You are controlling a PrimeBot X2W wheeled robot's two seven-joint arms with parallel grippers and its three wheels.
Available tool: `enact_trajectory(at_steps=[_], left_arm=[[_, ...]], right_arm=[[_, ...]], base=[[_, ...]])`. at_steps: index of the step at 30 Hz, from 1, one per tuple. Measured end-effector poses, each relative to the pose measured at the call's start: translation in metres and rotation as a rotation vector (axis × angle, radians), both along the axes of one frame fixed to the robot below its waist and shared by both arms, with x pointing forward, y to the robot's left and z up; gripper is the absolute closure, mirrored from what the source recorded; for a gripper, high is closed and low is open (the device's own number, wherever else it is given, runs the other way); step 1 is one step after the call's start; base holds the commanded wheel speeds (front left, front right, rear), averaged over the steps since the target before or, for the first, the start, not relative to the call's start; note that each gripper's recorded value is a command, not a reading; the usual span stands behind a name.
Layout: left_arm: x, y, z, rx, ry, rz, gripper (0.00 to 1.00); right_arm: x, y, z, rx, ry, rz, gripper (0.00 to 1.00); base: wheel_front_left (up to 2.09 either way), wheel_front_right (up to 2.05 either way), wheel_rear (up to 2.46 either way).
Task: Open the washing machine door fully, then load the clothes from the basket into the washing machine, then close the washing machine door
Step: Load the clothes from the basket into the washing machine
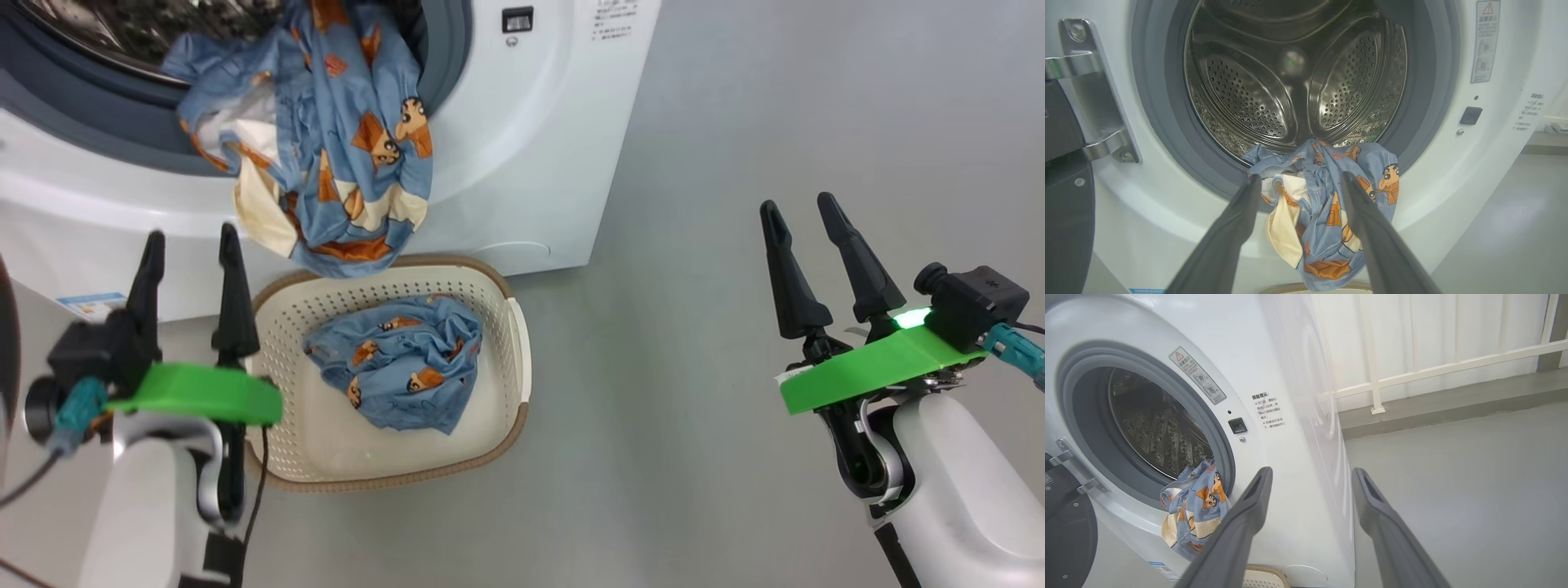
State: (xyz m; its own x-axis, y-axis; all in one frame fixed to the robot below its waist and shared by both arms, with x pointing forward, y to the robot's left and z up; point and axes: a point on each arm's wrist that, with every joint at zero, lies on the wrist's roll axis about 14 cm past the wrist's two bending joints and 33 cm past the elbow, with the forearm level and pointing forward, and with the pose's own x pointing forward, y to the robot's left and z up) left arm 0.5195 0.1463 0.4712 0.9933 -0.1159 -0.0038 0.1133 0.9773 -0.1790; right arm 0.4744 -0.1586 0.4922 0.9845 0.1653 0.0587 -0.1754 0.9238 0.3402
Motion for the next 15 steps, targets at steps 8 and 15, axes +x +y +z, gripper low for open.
enact_trajectory(at_steps=[8,15], left_arm=[[-0.034,0.011,-0.003,-0.013,0.007,0.021,0.00],[-0.053,0.017,0.001,-0.015,-0.002,0.047,0.00]], right_arm=[[-0.003,0.000,0.015,-0.007,-0.034,0.006,0.00],[-0.010,0.001,0.016,-0.014,-0.033,0.013,0.00]], base=[[0.00,0.00,0.00],[0.00,0.00,0.00]])
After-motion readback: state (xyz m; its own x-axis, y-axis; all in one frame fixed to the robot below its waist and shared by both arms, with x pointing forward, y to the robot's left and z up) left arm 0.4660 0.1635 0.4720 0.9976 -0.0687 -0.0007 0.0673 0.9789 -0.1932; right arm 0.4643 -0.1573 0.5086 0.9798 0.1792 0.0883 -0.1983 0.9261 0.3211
